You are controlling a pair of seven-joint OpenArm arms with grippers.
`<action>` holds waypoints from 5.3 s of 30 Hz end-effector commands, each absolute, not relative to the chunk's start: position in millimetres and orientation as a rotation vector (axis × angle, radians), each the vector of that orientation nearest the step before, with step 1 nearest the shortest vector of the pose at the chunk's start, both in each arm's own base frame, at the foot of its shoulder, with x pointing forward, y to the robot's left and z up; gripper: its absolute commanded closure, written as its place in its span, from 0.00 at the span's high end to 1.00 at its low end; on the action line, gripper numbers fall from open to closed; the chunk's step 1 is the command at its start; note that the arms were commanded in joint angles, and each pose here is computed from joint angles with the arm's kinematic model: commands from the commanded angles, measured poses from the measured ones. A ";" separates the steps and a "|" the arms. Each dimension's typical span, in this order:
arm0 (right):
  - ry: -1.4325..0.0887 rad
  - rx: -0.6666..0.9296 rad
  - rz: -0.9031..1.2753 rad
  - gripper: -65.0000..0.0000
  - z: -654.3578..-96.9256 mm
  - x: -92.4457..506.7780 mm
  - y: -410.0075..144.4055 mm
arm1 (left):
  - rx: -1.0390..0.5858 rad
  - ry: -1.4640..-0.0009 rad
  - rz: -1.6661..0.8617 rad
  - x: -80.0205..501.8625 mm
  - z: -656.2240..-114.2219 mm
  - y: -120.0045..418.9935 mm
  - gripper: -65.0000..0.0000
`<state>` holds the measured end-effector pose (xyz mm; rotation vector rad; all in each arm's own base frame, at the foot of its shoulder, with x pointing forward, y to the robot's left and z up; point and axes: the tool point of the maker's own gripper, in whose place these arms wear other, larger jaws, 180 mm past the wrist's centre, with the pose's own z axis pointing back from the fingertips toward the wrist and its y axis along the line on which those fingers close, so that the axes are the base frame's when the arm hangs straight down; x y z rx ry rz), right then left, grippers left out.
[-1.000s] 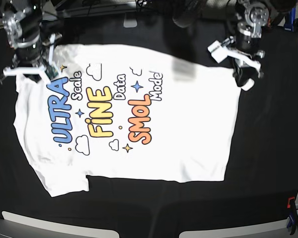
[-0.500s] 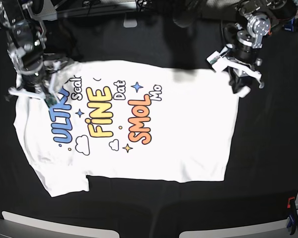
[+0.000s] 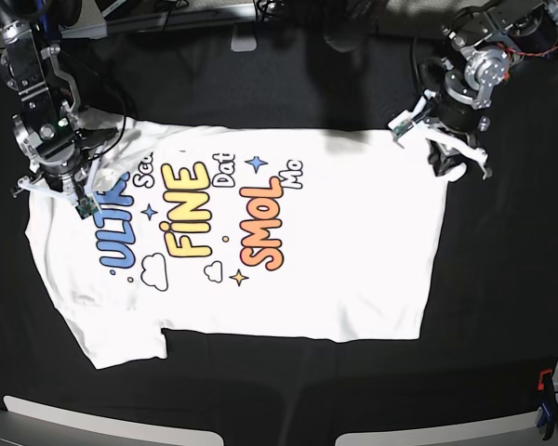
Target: Layout the t-shirt on the table in an organized manner, then fold the t-shirt properly
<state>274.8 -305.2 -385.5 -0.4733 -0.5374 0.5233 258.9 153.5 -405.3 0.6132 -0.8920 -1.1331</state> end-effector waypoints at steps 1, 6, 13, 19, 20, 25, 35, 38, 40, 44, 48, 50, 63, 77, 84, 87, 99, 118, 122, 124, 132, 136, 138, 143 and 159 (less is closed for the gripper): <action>-0.576 -0.548 0.503 0.00 -367.0 286.4 -319.2 | 0.648 -0.907 -1.117 265.9 -395.9 160.3 0.00; -0.576 -0.688 0.445 0.00 -352.1 287.1 -343.3 | 0.662 -0.884 -1.107 264.8 -397.4 165.0 0.00; -0.613 -0.662 0.495 0.00 -351.8 293.4 -334.4 | 0.623 -0.966 -1.148 268.6 -391.3 149.5 0.00; -0.658 -0.607 0.593 0.00 -353.5 300.9 -317.6 | 0.592 -1.021 -1.171 270.6 -386.9 138.8 0.00; -0.669 -0.597 0.606 0.00 -353.5 302.3 -314.4 | 0.585 -1.031 -1.175 270.6 -386.3 136.9 0.00; -0.724 -0.593 0.615 0.00 -344.5 313.8 -309.5 | 0.571 -1.059 -1.165 278.5 -380.8 133.8 0.00; -0.868 -0.514 0.603 0.00 -298.0 366.3 -290.4 | 0.546 -1.102 -1.087 302.2 -367.1 126.2 0.00; -0.879 -0.487 0.607 0.00 -295.3 369.8 -285.8 | 0.523 -1.107 -1.068 301.9 -368.0 119.7 0.00; -0.875 -0.477 0.627 0.00 -296.3 369.6 -283.1 | 0.519 -1.109 -1.065 301.9 -368.0 117.8 0.00; -0.866 -0.470 0.653 0.00 -298.2 368.6 -280.7 | 0.525 -1.101 -1.064 301.8 -368.7 119.6 0.00; -0.862 -0.475 0.653 0.00 -298.4 368.4 -281.6 | 0.524 -1.100 -1.063 301.7 -369.0 119.7 0.00; -0.854 -0.477 0.650 0.00 -299.2 367.7 -282.7 | 0.533 -1.086 -1.058 301.5 -370.3 122.3 0.00; -0.844 -0.659 0.587 0.53 -284.7 369.7 -311.8 | 0.545 -1.064 -1.049 301.2 -372.2 126.5 0.00; -0.775 -0.664 0.524 0.53 -291.8 361.0 -322.1 | 0.584 -1.030 -1.031 308.7 -373.9 137.7 0.28; -0.773 -0.659 0.523 0.53 -292.6 360.7 -321.6 | 0.725 -0.891 -0.971 329.7 -383.7 183.4 0.28; -0.773 -0.659 0.523 0.53 -292.6 360.6 -321.7 | 0.741 -0.858 -0.936 332.8 -382.9 191.6 0.28; -0.727 -0.634 0.523 0.53 -300.1 355.2 -321.3 | 0.809 -1.175 -0.892 328.6 -308.8 148.4 0.28; -0.709 -0.623 0.569 0.53 -302.6 353.9 -316.9 | 0.777 -1.003 -1.001 301.6 -346.5 156.1 0.28; -0.752 -0.594 0.653 0.53 -293.5 357.0 -297.0 | 0.623 -0.992 -1.104 273.2 -350.8 121.6 0.28; -0.768 -0.600 0.660 0.53 -285.3 357.5 -292.2 | 0.521 -0.903 -1.153 256.6 -371.8 114.8 0.28; -0.791 -0.605 0.668 0.53 -274.8 357.7 -284.6 | 0.503 -0.718 -1.215 225.1 -420.9 136.5 0.30; -0.792 -0.605 0.668 0.53 -274.7 357.7 -284.5 | 0.516 -0.688 -1.235 223.2 -434.3 146.4 0.32; -0.792 -0.604 0.667 0.53 -274.8 357.6 -284.5 | 0.501 -0.717 -1.248 224.8 -433.2 140.4 0.32; -0.764 -0.557 0.685 0.53 -282.9 353.1 -279.0 | 0.429 -0.814 -1.285 226.9 -428.4 120.4 0.32; -0.621 -0.371 0.960 0.53 -326.6 273.5 -230.2 | 0.472 -0.671 -1.349 210.4 -475.0 144.2 0.00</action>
